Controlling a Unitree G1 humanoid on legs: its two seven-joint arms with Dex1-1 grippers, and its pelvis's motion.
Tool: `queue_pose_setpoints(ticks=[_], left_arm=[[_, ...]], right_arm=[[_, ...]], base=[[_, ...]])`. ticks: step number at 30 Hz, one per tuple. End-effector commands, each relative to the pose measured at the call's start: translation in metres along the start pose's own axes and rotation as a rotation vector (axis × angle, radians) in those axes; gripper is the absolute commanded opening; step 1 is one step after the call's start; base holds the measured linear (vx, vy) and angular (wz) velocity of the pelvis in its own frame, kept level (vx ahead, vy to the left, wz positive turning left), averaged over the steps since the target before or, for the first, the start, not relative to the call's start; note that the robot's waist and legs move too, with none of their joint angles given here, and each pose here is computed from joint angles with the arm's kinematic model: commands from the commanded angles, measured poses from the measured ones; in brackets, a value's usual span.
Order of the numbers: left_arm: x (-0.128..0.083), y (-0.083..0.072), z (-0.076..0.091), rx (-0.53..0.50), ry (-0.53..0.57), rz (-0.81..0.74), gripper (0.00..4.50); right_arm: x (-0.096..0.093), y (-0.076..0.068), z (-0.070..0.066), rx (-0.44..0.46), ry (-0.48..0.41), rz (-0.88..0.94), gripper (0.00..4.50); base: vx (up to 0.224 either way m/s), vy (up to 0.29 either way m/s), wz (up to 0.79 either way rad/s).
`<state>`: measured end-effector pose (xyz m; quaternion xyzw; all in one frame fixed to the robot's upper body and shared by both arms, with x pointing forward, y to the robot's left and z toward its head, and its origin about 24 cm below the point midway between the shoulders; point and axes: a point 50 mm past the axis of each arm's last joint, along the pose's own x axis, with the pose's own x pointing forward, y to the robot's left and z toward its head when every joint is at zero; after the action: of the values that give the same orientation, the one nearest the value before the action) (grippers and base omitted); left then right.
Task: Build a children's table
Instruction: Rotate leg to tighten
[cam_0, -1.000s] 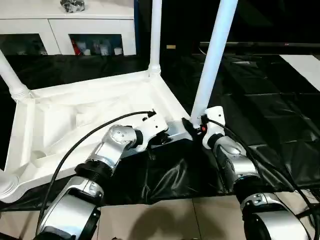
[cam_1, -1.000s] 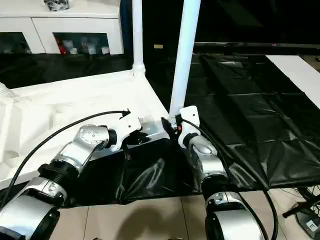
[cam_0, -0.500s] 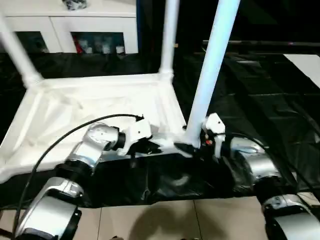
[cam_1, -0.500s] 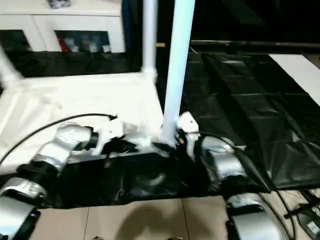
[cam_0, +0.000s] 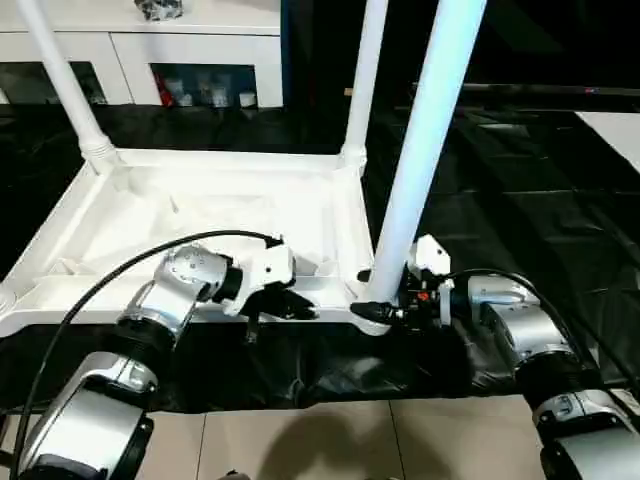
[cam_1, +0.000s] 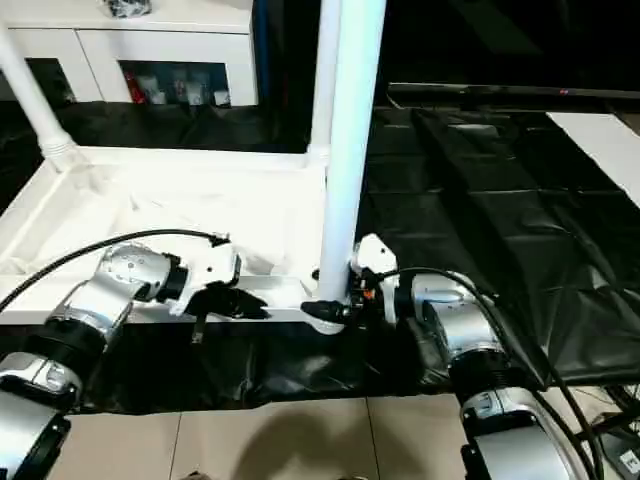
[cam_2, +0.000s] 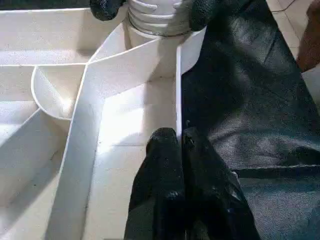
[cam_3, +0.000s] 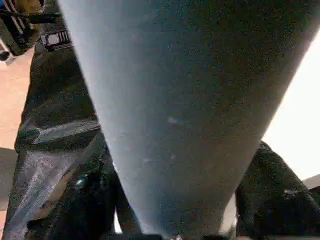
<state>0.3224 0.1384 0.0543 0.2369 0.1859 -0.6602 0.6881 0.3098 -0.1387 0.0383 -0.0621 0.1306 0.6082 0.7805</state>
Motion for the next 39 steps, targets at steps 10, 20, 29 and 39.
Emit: queue_pose_setpoints(ticks=[10,20,29,39], left_arm=[[0.006,0.010,0.011,0.026,-0.009,0.092,0.00],[0.057,0.017,0.039,-0.049,-0.069,0.317,0.00],[0.066,0.013,0.048,0.015,-0.092,0.324,0.00],[0.030,0.011,0.022,0.047,-0.076,0.232,0.00]], right_arm=[[0.021,0.012,-0.002,0.013,0.001,0.042,2.62],[0.052,-0.018,-0.005,0.216,-0.086,-0.664,2.59],[0.072,-0.017,0.011,0.238,-0.171,-0.672,3.31],[0.039,-0.012,0.002,0.044,-0.081,-0.380,3.65]], base=[[0.000,0.000,0.00],[0.000,0.000,0.00],[0.000,0.000,0.00],[0.000,0.000,0.00]])
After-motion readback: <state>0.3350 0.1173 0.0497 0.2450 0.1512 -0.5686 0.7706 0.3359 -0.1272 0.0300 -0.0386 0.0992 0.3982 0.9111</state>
